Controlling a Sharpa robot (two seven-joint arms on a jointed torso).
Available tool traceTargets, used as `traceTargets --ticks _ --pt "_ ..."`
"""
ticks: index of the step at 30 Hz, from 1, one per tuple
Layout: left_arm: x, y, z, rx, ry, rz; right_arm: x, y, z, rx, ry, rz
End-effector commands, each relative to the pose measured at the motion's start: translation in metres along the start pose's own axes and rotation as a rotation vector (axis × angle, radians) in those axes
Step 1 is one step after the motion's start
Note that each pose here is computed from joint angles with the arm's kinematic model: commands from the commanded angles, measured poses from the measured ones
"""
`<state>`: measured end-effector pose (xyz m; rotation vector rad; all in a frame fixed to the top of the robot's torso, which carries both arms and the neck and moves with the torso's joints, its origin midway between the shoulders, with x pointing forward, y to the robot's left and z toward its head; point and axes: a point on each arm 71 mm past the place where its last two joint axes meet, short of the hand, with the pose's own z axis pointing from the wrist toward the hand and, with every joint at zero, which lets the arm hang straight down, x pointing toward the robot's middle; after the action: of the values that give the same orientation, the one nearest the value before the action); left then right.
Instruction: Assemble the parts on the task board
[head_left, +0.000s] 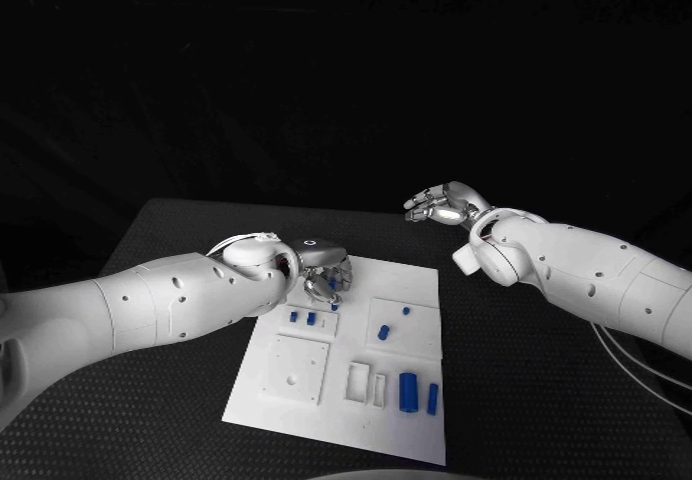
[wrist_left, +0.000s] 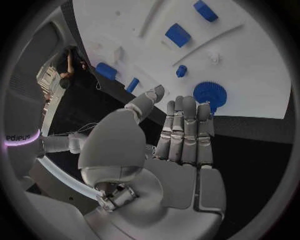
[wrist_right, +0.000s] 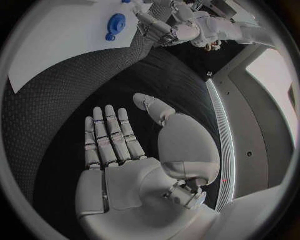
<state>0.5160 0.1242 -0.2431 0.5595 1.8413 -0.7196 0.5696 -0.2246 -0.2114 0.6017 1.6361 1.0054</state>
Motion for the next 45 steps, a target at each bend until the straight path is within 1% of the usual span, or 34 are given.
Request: traceTargets --ticks 1,6,9,13,16,24,34,45 --pt "0.0061 -0.002 0.002 0.011 0.042 0.034 0.001 0.001 0.0 -0.013 0.013 -0.002" --pt "0.0112 -0.001 0.0035 0.003 0.053 0.045 0.002 0.002 0.0 -0.014 0.014 -0.002" --pt "0.0127 0.001 0.0042 -0.005 0.052 0.054 0.003 0.002 0.0 -0.015 0.015 -0.001" --pt "0.014 0.0055 0.0051 -0.021 0.041 0.059 0.003 0.002 0.0 -0.016 0.016 -0.001" --pt "0.0165 0.0071 0.006 -0.026 0.053 0.057 0.003 0.002 0.0 -0.016 0.017 -0.001" --pt "0.0243 0.0056 0.0087 -0.024 0.091 0.053 0.003 0.003 0.0 -0.017 0.018 0.0" --pt "0.0251 0.0091 0.0075 -0.035 0.097 0.052 0.004 0.003 0.0 -0.017 0.019 0.0" --pt "0.0253 0.0087 0.0095 -0.038 0.102 0.058 0.004 0.003 0.0 -0.017 0.021 0.0"
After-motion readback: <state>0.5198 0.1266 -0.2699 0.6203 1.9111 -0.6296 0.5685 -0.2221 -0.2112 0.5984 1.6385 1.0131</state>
